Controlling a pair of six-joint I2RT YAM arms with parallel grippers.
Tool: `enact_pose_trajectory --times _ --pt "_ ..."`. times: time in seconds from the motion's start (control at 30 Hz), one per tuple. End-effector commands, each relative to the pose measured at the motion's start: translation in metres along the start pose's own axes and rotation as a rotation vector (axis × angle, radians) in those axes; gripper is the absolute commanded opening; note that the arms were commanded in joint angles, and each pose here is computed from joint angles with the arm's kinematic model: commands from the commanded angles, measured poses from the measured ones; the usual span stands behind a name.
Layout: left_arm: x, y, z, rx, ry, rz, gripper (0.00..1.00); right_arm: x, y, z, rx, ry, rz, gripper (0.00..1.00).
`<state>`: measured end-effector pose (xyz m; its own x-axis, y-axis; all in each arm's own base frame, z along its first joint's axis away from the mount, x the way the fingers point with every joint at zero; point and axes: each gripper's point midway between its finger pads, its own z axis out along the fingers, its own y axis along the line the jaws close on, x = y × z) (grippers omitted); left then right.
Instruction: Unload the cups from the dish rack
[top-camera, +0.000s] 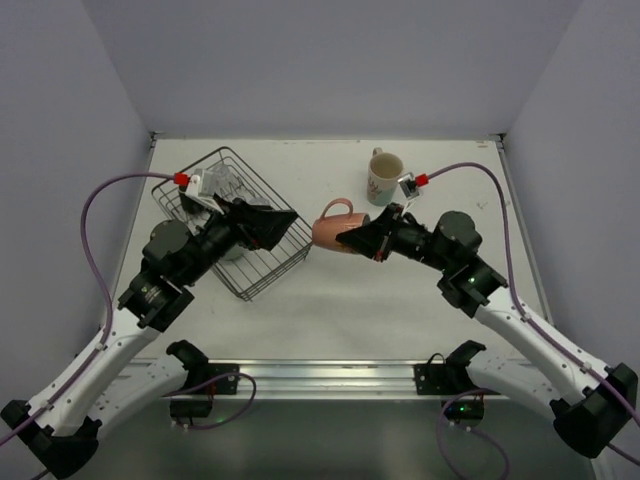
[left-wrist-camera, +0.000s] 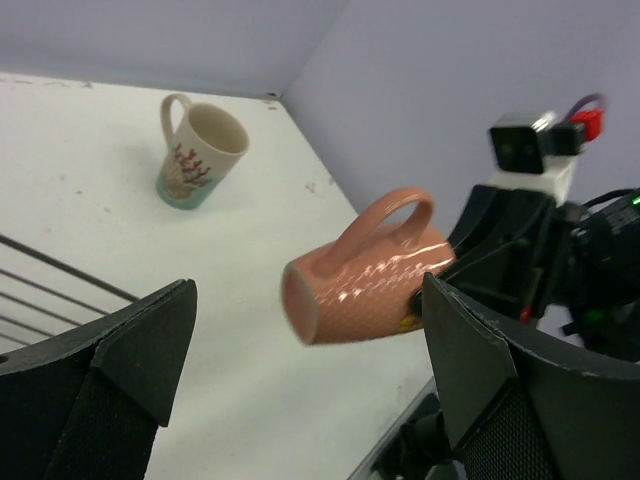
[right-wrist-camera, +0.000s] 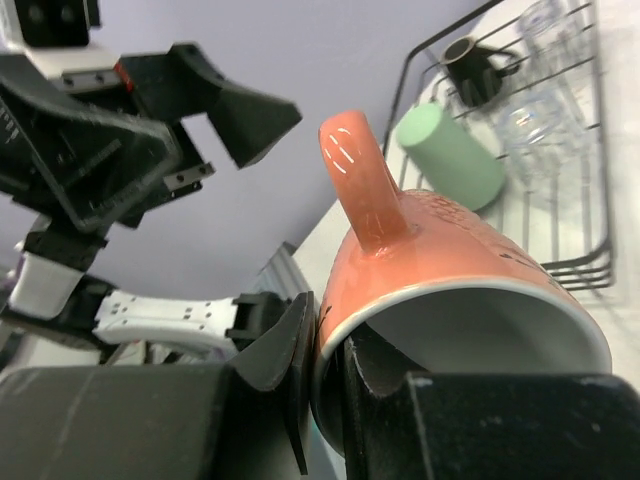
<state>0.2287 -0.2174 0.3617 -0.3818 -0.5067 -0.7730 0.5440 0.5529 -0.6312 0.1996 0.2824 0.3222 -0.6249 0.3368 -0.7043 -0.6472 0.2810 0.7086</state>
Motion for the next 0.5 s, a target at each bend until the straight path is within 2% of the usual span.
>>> enact_pose_trajectory --times 0.0,0.27,0.47 --pt "0.002 0.026 -0.011 -0.13 0.044 0.16 1.0 -0.049 0.018 -0.019 0.092 -0.081 -0.133 0.0" --pt "0.004 0.075 -0.04 -0.342 0.082 0.375 1.0 -0.09 -0.063 -0.062 0.524 -0.048 -0.19 0.0" --pt "0.008 0.095 -0.051 -0.406 0.073 0.442 1.0 -0.125 -0.145 -0.104 0.903 -0.095 -0.184 0.0"
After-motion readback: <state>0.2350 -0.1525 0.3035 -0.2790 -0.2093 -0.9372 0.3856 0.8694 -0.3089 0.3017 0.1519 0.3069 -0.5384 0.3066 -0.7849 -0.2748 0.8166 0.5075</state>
